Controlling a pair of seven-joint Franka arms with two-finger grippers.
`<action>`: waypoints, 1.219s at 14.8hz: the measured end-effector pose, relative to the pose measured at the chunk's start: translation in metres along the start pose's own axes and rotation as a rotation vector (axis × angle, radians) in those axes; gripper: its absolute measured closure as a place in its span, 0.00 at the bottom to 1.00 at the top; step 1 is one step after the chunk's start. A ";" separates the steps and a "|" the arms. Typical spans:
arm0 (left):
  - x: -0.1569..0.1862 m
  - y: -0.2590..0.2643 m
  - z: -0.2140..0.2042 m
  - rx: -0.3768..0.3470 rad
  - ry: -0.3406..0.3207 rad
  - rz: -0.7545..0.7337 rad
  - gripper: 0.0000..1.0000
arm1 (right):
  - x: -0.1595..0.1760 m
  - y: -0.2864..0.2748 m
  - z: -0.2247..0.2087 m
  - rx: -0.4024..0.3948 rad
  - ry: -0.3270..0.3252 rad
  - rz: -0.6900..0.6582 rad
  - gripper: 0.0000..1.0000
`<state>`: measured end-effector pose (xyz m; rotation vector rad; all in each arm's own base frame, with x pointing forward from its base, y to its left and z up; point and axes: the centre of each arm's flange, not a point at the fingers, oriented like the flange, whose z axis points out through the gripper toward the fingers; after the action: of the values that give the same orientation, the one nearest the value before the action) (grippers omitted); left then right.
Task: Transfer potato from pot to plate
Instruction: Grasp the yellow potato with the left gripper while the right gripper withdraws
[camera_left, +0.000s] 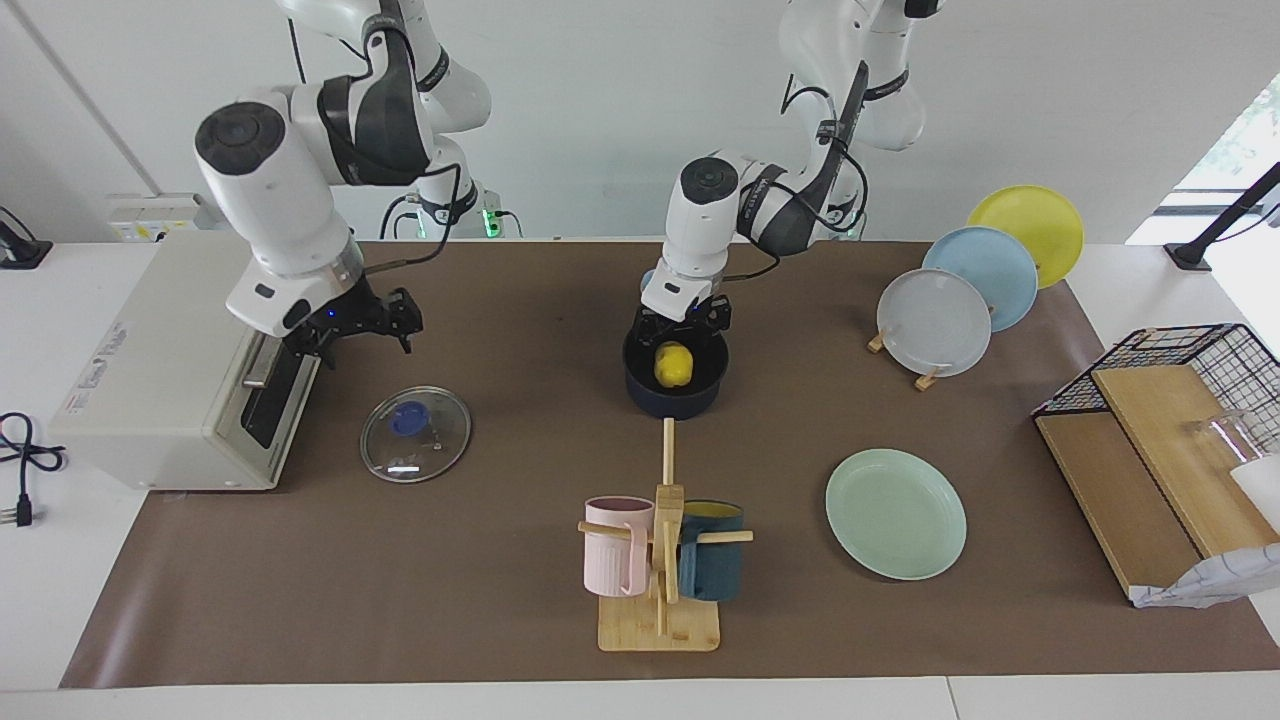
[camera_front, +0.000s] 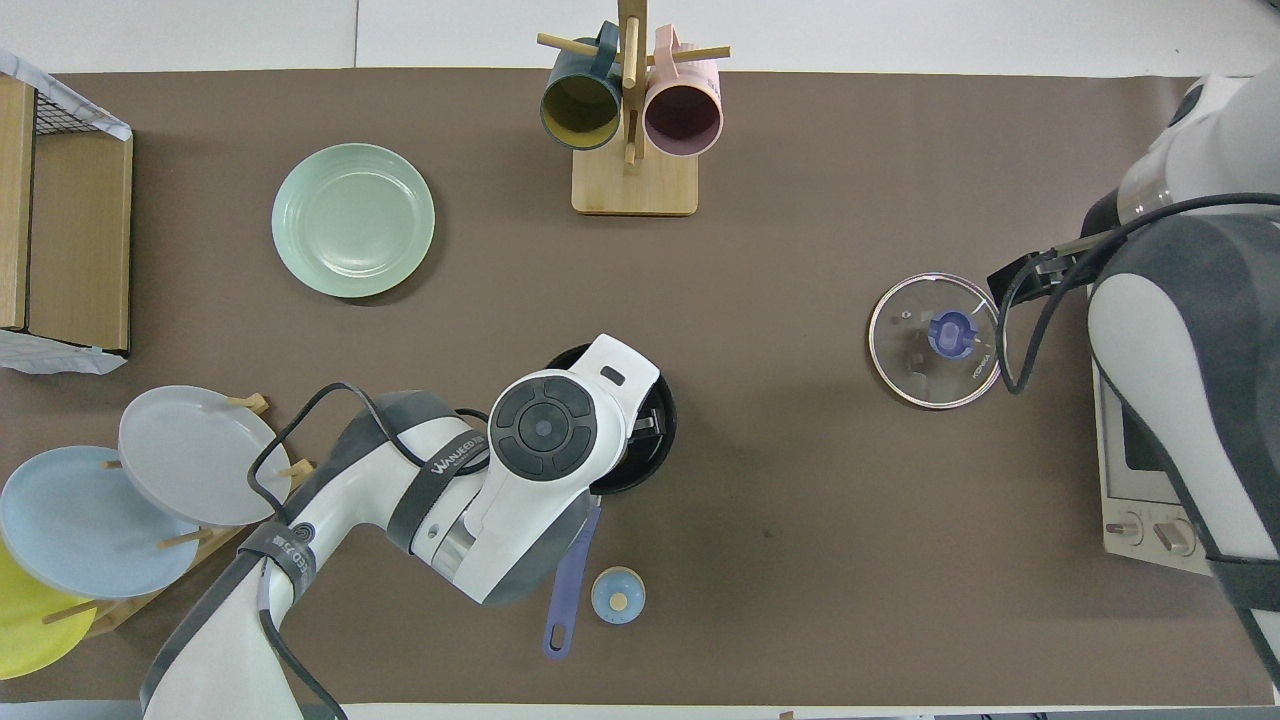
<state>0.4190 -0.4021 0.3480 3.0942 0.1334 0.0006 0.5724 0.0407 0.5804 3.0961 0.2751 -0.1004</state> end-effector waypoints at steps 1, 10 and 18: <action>0.000 0.001 0.003 0.003 -0.001 0.003 0.00 | -0.005 0.000 -0.005 0.001 -0.005 0.011 0.00; -0.004 0.007 0.021 0.015 0.012 0.033 0.04 | -0.021 0.003 0.003 0.005 -0.038 0.050 0.00; -0.001 0.006 0.020 0.014 0.016 0.030 0.39 | -0.020 0.020 0.007 0.006 -0.034 0.081 0.00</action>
<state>0.4182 -0.4094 0.3283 3.1101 0.0880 0.0249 0.5559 0.0178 0.5756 3.1036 0.1486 -0.1513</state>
